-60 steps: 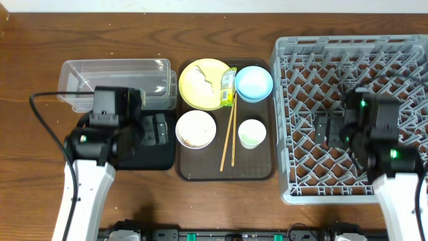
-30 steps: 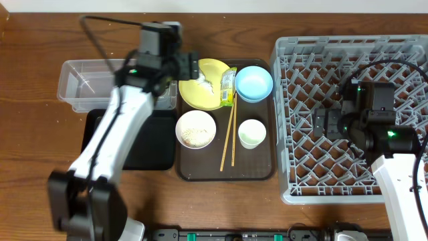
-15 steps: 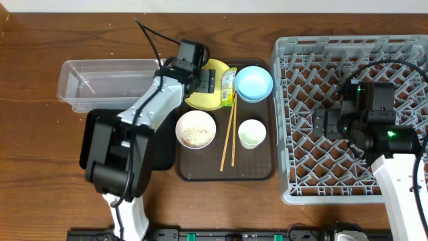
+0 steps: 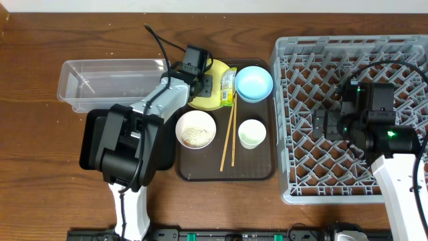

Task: Sort waste into correct bins and load items into the dishwasher rack
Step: 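Reach the left gripper to the yellow plate and grasp the tissue, then carry the tissue left and drop it into the clear bin, then grasp the snack wrapper on the yellow plate with the left gripper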

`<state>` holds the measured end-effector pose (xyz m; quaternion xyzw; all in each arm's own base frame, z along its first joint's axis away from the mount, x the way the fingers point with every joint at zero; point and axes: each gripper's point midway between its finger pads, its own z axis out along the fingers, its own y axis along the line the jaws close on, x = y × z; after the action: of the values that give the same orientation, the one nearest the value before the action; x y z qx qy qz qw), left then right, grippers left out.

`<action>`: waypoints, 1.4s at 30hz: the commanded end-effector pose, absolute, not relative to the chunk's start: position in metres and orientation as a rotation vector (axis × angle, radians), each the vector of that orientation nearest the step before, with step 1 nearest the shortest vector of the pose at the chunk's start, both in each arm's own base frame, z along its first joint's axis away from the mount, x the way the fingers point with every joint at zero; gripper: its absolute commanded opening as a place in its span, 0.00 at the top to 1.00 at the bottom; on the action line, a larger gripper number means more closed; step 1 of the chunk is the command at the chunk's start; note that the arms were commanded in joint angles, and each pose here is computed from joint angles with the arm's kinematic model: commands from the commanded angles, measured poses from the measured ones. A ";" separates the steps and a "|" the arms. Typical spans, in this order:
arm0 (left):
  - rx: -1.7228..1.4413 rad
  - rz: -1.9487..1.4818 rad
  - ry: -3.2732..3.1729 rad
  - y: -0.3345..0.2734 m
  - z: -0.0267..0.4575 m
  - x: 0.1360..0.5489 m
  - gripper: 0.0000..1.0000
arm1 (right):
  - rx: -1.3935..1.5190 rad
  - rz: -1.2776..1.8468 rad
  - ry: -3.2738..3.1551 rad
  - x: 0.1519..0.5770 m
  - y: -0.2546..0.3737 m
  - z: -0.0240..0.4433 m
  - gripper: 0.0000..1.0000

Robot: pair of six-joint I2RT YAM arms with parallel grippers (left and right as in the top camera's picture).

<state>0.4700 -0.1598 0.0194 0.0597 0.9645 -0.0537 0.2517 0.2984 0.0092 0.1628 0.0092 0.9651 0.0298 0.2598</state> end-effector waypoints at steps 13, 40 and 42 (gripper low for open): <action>0.143 -0.159 2.498 -0.153 0.111 0.466 0.94 | 0.011 0.092 2.603 0.299 0.014 0.170 0.01; -0.018 -0.358 2.413 -0.123 0.181 0.456 0.46 | 0.011 0.092 2.606 0.299 0.014 0.170 0.01; 0.032 -0.363 2.418 -0.135 0.175 0.456 0.44 | 0.011 0.092 2.606 0.299 0.014 0.170 0.01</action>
<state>0.4583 -0.1082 0.1851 -0.0414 0.9262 -0.1137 0.3570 0.2953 0.0092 0.1610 0.0094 0.9670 0.0297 0.2530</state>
